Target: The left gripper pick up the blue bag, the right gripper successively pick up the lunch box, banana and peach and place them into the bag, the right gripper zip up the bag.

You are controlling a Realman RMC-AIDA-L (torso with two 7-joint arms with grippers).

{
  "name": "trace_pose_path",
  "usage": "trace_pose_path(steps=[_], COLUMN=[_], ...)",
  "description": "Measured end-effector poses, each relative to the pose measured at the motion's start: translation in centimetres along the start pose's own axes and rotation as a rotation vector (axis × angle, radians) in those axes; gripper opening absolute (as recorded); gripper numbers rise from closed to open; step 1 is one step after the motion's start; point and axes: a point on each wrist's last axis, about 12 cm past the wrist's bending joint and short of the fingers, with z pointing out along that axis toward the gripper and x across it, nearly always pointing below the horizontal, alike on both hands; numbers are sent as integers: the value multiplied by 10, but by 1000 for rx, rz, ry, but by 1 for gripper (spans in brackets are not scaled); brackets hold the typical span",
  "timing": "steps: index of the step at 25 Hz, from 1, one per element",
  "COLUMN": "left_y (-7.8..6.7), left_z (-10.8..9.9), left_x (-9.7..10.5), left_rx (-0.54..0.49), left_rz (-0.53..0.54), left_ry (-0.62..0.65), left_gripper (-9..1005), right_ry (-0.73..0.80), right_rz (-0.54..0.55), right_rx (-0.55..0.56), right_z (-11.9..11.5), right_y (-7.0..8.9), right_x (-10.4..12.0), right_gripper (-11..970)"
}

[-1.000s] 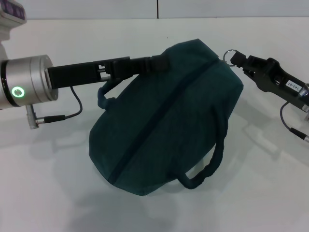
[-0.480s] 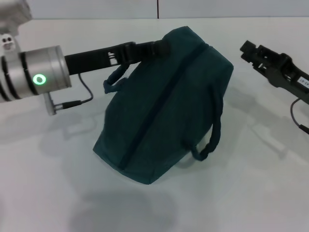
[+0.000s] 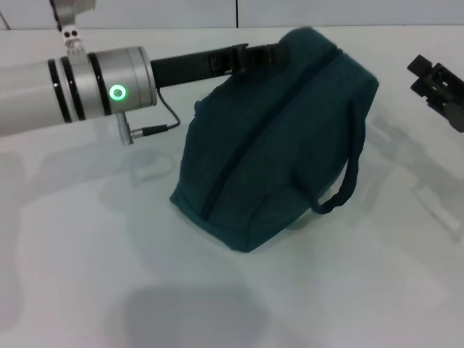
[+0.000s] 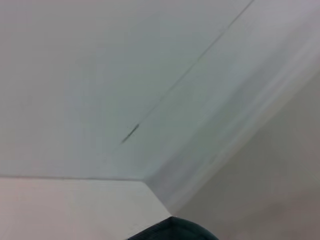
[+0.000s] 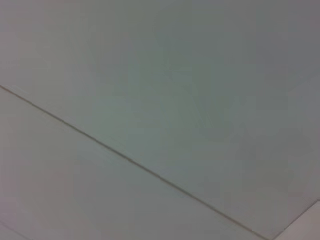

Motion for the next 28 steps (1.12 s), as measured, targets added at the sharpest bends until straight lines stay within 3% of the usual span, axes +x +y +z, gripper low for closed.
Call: trace_pose_path(steps=[2, 7, 14, 21, 24, 28], left_y=[0, 3, 1, -4, -7, -13], left_z=[4, 8, -1, -34, -46, -66], left_x=[-4, -7, -11, -7, -6, -5], left_rx=[-10, -42, -4, 67, 98, 124], left_rz=[18, 18, 62, 123, 152, 207], left_ry=[2, -30, -140, -357, -371, -338], left_gripper=[93, 96, 101, 332, 469, 658], right_ry=[-13, -13, -27, -28, -22, 33], right_rz=[-3, -38, -112, -210, -272, -439], right_rx=[4, -8, -65, -158, -212, -304], right_z=[-2, -3, -6, -7, -7, -4], right_y=[-1, 1, 7, 18, 24, 35], right_x=[-3, -4, -8, -9, -8, -5], right_gripper=[651, 738, 753, 825, 845, 858])
